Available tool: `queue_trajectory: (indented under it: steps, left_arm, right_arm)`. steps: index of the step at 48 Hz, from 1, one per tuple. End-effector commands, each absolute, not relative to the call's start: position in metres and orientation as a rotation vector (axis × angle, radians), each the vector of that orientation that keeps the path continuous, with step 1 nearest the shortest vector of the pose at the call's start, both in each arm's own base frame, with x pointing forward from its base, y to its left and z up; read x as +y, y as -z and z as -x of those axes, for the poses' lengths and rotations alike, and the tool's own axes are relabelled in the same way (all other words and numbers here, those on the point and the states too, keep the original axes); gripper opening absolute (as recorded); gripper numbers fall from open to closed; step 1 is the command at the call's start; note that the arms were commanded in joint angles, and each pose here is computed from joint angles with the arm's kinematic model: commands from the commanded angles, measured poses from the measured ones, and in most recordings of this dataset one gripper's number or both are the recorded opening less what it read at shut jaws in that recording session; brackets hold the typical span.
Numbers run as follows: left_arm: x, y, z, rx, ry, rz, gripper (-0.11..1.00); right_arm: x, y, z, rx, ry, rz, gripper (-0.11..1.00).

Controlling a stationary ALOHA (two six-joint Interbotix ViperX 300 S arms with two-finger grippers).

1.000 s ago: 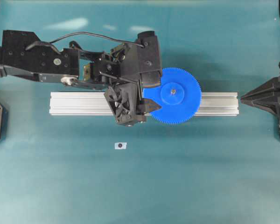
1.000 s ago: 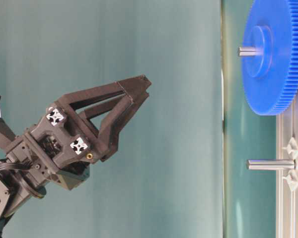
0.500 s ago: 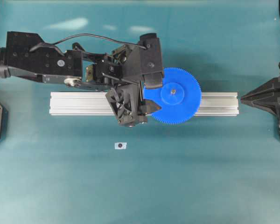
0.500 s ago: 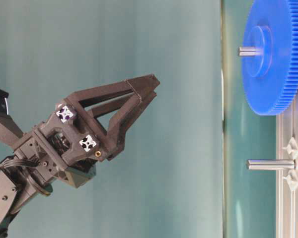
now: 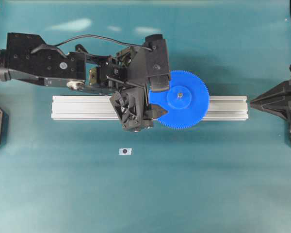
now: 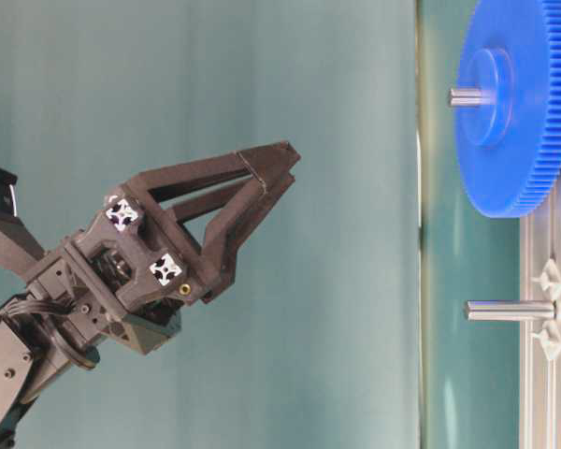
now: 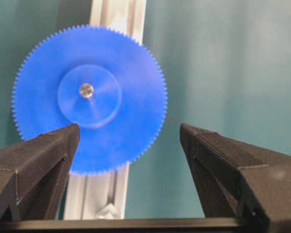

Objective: Insert the large gear onto the shaft.

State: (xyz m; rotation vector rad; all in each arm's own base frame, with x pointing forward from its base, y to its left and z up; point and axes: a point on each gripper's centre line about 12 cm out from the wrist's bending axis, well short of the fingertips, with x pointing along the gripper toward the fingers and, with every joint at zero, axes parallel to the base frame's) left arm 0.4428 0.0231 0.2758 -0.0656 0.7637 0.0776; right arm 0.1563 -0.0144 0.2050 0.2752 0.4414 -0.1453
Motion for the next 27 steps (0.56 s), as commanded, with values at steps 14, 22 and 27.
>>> queue_trajectory:
  steps: [14, 22, 27]
  left_arm:
    - [0.0238, -0.2889, -0.4442, 0.725, -0.078, 0.064, 0.89]
    - [0.0238, -0.2882, -0.4444, 0.727, -0.077, 0.063, 0.89]
    - [0.0238, -0.2889, -0.4442, 0.725, -0.077, 0.063, 0.89]
  right_arm:
    - [-0.0152, -0.2085, -0.1583, 0.430, 0.150, -0.286, 0.14]
    - [-0.0152, -0.2089, -0.1582, 0.427, 0.150, -0.286, 0.14]
    - [-0.0152, -0.2086, -0.1584, 0.428, 0.150, -0.286, 0.14]
